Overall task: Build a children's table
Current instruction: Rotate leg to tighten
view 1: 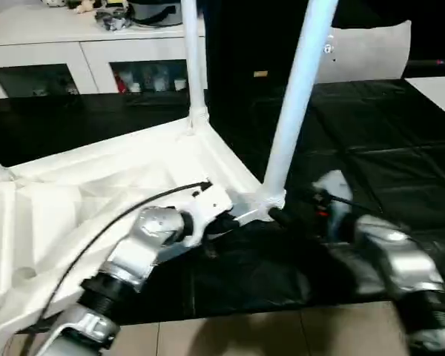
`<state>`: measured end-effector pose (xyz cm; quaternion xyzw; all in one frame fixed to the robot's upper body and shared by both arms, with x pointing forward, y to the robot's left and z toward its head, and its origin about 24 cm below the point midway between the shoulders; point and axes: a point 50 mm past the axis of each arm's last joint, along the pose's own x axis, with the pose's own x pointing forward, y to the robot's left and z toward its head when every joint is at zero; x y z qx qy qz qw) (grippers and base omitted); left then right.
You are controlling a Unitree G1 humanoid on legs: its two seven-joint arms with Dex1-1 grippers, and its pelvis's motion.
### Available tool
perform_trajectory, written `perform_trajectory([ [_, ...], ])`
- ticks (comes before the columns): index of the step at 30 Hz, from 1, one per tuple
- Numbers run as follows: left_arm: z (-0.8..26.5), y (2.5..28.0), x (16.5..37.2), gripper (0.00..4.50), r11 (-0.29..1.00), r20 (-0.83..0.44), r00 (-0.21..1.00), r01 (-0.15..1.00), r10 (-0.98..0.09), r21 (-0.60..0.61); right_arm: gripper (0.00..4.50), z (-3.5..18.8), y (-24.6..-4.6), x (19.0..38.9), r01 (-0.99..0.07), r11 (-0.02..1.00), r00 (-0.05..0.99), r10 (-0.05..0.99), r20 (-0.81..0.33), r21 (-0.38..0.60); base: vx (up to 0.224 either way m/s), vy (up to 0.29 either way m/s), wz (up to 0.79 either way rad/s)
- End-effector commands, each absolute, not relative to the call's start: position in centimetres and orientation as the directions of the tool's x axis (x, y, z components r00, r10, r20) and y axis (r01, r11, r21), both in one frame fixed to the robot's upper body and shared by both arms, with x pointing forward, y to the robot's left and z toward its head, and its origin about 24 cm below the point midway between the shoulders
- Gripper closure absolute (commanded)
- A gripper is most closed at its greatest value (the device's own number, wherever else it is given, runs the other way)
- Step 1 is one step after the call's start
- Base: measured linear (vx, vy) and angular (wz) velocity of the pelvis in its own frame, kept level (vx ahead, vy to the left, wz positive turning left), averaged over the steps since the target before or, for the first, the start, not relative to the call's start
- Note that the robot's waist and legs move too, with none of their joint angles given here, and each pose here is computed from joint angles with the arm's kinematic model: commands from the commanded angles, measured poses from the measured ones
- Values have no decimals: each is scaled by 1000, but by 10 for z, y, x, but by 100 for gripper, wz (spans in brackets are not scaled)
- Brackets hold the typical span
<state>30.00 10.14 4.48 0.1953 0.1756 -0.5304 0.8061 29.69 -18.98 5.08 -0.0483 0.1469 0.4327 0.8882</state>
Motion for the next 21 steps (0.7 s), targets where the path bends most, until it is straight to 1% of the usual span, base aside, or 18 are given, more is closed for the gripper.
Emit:
perform_trajectory([
  [1, 40, 101, 288, 450, 213, -526, 227, 973, -820, 88, 6, 59, -184, 295, -847, 531, 506, 812, -292, 10, 0, 0, 0],
  [3, 38, 105, 284, 450, 156, -547, 164, 986, -821, 62, 6, 61, -185, 295, -868, 497, 475, 825, -306, -5, 0, 0, 0],
  [5, 38, 110, 281, 450, 92, -570, 96, 995, -816, 36, 6, 62, -185, 293, -899, 437, 415, 853, -317, 0, 0, 0, 0],
  [6, 38, 110, 281, 450, 92, -570, 96, 995, -816, 36, 6, 62, -185, 293, -899, 437, 415, 853, -317, 0, 0, 0, 0],
  [8, 38, 114, 278, 450, 24, -590, 27, 1000, -807, 13, 6, 63, -183, 292, -923, 386, 364, 874, -321, 4, 0, 0, 0],
  [10, 39, 117, 277, 450, -34, -605, -23, 999, -796, 7, 34, 62, -179, 289, -946, 324, 302, 893, -334, 10, 0, 0, 0],
  [11, 39, 117, 277, 450, -34, -605, -23, 999, -796, 7, 34, 62, -179, 289, -946, 324, 302, 893, -334, 10, 0, 0, 0],
  [13, 42, 119, 278, 450, -78, -614, -58, 997, -787, 5, 45, 59, -172, 282, -970, 237, 205, 919, -338, 56, 0, 0, 0],
  [14, 42, 120, 278, 450, -83, -615, -63, 997, -786, 4, 53, 58, -171, 281, -973, 220, 185, 923, -338, 68, 0, 0, 0],
  [15, 42, 120, 278, 450, -83, -615, -63, 997, -786, 4, 67, 58, -171, 281, -973, 220, 185, 923, -338, 68, 0, 0, 0],
  [16, 43, 120, 278, 450, -86, -614, -67, 996, -787, 2, 67, 57, -170, 280, -976, 205, 167, 928, -334, 80, 0, 0, 0],
  [17, 43, 120, 279, 450, -87, -614, -67, 996, -787, 2, 87, 57, -170, 280, -976, 200, 161, 930, -330, 90, 0, 0, 0],
  [18, 43, 120, 279, 450, -88, -612, -70, 996, -787, 0, 87, 57, -169, 279, -976, 194, 153, 933, -326, 97, 0, 0, 0],
  [21, 43, 120, 279, 450, -93, -610, -75, 996, -789, -2, 114, 56, -169, 279, -977, 183, 140, 938, -317, 110, 0, 0, 0],
])
